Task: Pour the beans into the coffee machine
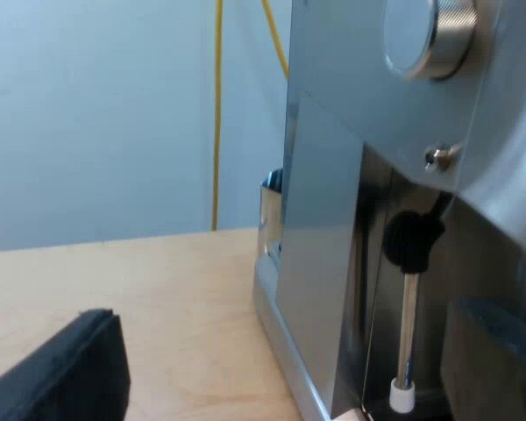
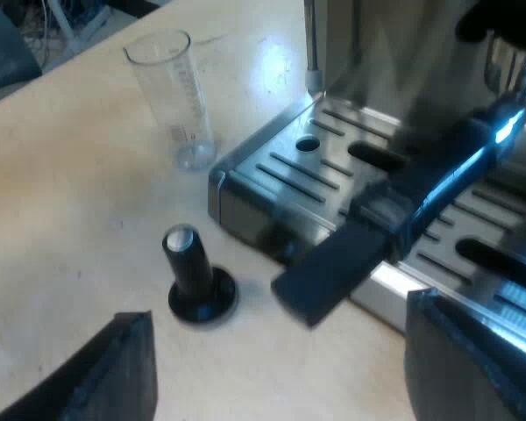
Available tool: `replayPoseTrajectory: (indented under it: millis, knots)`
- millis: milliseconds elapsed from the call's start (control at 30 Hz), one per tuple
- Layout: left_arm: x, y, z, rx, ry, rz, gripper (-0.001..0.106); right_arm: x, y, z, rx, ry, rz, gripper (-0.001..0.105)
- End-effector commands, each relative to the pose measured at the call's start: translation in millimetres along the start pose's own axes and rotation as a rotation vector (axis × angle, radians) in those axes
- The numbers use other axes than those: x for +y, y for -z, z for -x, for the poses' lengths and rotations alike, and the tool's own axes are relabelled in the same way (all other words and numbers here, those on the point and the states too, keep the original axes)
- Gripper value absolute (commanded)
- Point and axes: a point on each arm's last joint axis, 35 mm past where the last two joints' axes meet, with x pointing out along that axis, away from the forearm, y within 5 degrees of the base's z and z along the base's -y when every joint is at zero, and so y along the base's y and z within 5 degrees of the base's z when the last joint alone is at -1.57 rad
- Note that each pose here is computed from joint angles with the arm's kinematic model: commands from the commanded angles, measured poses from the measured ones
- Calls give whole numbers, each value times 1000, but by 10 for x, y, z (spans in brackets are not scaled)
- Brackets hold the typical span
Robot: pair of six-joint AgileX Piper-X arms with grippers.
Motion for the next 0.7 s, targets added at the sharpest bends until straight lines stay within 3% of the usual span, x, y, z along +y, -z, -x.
replayPoseTrajectory:
  millis: [33,200,300,400,667,700]
  knots:
    - [-46,-112,62,-18,-23,1,84,-43,-122,40,-40,56,-14,62]
    - [-140,-317,180,-18,-34,-4,84,-127,-262,93,-47,172,-21,62]
    - [-205,-470,247,-25,-34,-20,84,-180,-301,110,-57,193,-33,62]
    - [-261,-606,301,-45,-30,-49,84,-396,-363,173,-51,270,-68,62]
    - [-339,-804,379,-27,-43,-63,84,-721,-458,341,-17,349,-124,62]
    - [-363,-881,394,-19,-50,-60,84,-846,-496,438,12,406,-150,62]
